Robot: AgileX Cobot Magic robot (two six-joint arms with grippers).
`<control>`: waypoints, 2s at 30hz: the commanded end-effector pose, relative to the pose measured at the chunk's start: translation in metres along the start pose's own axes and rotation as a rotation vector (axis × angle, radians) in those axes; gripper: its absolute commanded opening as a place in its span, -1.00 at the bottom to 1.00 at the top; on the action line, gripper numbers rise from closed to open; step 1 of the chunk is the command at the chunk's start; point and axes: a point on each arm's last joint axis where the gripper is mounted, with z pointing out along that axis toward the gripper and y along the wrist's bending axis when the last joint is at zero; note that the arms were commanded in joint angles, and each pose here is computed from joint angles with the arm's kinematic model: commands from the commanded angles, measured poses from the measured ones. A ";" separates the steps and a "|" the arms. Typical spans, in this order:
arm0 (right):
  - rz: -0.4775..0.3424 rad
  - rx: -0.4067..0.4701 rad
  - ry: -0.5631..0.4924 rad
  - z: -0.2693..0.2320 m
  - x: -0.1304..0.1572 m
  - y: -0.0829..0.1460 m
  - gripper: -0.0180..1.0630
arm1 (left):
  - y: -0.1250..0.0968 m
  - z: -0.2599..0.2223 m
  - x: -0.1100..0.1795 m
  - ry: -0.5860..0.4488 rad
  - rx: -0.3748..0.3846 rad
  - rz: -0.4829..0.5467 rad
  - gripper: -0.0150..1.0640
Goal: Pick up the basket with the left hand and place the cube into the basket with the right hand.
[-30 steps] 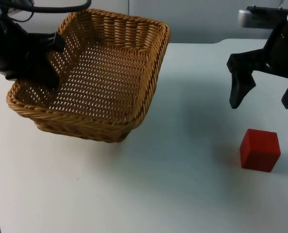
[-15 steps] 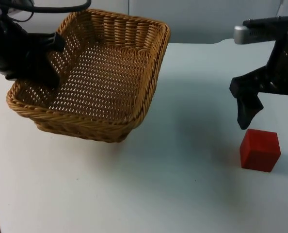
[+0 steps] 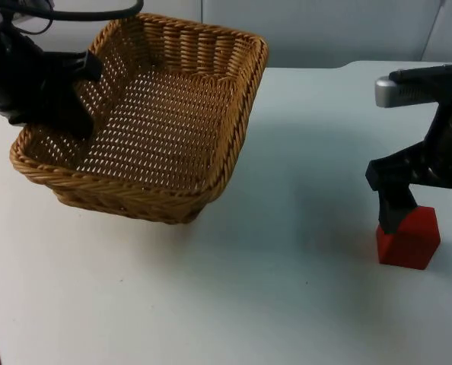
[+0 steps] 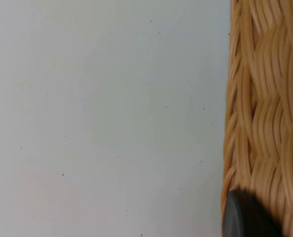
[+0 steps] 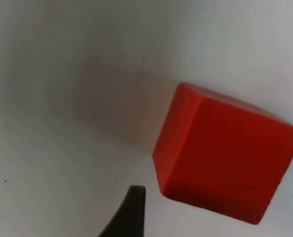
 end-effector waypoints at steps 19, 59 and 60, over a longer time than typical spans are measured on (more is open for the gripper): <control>0.087 -0.019 -0.035 0.006 0.006 0.002 0.64 | -0.006 -0.006 -0.002 -0.014 0.023 -0.009 -0.98; 0.092 -0.013 -0.097 0.022 -0.006 0.004 0.14 | -0.006 -0.006 -0.002 -0.011 0.025 -0.009 -0.98; 0.096 -0.015 -0.120 0.017 -0.011 0.003 0.07 | -0.006 -0.006 -0.002 -0.011 0.025 -0.009 -0.98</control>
